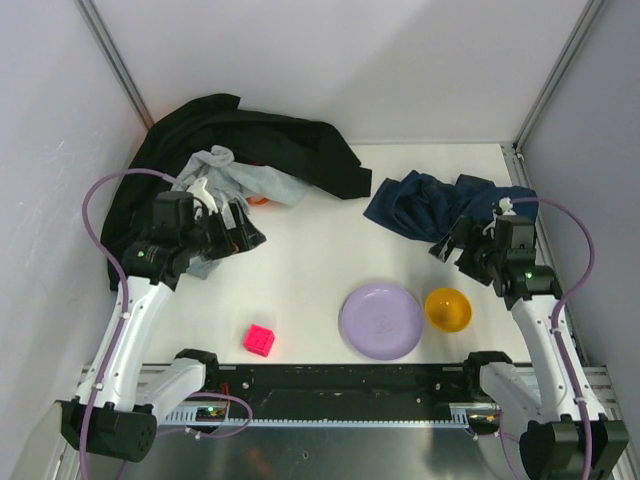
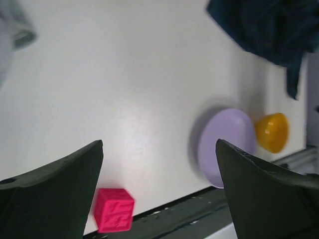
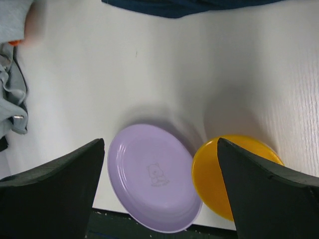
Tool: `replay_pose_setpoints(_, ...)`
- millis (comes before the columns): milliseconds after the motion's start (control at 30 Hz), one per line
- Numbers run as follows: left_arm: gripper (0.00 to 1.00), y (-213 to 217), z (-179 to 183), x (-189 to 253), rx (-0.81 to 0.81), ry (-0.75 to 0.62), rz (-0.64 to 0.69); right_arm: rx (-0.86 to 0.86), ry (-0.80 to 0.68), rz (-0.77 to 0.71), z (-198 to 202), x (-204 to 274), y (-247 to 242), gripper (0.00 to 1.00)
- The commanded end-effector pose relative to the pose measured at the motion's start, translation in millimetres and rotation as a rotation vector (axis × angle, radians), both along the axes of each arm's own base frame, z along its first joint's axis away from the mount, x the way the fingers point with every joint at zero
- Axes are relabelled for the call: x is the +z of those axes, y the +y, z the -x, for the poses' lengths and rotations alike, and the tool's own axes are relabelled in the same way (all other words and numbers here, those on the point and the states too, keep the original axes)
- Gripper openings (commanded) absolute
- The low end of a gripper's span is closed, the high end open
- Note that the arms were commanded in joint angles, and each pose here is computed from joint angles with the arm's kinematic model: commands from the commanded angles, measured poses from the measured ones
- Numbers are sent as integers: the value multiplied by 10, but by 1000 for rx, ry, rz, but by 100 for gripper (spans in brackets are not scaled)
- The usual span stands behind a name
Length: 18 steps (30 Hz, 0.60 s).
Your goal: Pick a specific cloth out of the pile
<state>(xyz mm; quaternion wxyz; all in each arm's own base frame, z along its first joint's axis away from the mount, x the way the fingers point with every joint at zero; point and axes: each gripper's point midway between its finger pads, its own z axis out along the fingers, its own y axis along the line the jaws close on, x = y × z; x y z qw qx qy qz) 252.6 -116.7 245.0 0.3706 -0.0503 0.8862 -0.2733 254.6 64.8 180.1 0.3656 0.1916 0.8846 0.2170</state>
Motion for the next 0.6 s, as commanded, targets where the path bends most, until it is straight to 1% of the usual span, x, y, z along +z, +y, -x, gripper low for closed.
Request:
replay_pose_setpoints(0,100,438,106,-224,132,21,-219,0,10,42,221,-34,23,99)
replay_pose_setpoints(100,100,616,167,-282,205,35,-284,-5,-13,48,366,-5,27,99)
replay_pose_setpoints(167,100,681,211,-290,237,31,-298,-11,-50,42,448,66,27,99)
replay_pose_setpoints(367,100,703,332,-223,261,-20,-271,-45,-183,21,636,310,-21,99)
replay_pose_setpoints(567,100,692,366,-81,256,-96,-249,-51,-234,6,672,370,-20,99)
